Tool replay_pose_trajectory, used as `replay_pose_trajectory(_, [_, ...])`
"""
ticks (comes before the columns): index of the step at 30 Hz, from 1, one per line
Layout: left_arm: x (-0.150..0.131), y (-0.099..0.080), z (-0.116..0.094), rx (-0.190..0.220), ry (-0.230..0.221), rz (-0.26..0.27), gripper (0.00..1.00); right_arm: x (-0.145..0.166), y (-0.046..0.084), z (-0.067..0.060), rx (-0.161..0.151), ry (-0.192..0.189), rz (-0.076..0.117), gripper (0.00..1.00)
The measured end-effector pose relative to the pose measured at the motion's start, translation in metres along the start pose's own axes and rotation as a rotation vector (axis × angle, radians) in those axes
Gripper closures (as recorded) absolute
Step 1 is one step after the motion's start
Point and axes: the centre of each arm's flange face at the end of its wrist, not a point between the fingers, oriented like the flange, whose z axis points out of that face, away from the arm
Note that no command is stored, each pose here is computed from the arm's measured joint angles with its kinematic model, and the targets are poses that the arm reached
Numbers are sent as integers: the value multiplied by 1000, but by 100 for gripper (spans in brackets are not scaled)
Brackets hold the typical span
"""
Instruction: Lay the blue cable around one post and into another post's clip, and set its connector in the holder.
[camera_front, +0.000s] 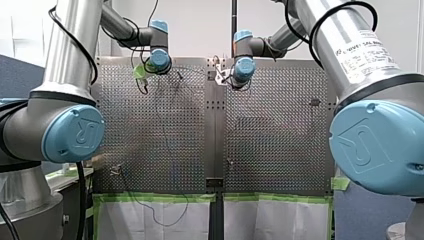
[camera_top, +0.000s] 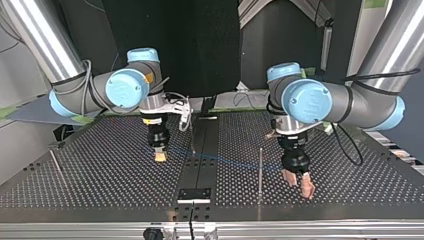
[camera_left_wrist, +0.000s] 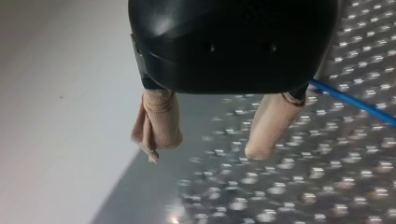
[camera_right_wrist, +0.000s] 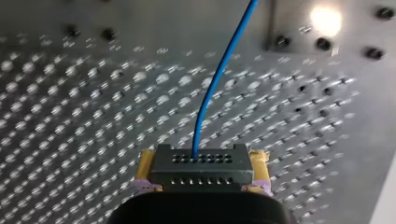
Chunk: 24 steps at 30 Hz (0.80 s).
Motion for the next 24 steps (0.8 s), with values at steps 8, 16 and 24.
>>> replay_pose_trajectory(8, [57,9,-3,4,100,35,0,-31,9,0,-27,-19,17,94])
replay_pose_trajectory(16, [98,17,0,-5,153,46,0,-60,22,1,-47,-21,56,94])
replay_pose_trajectory(24, [104,19,1,-8,158,34,0,-89,42,2,-78,-24,78,94])
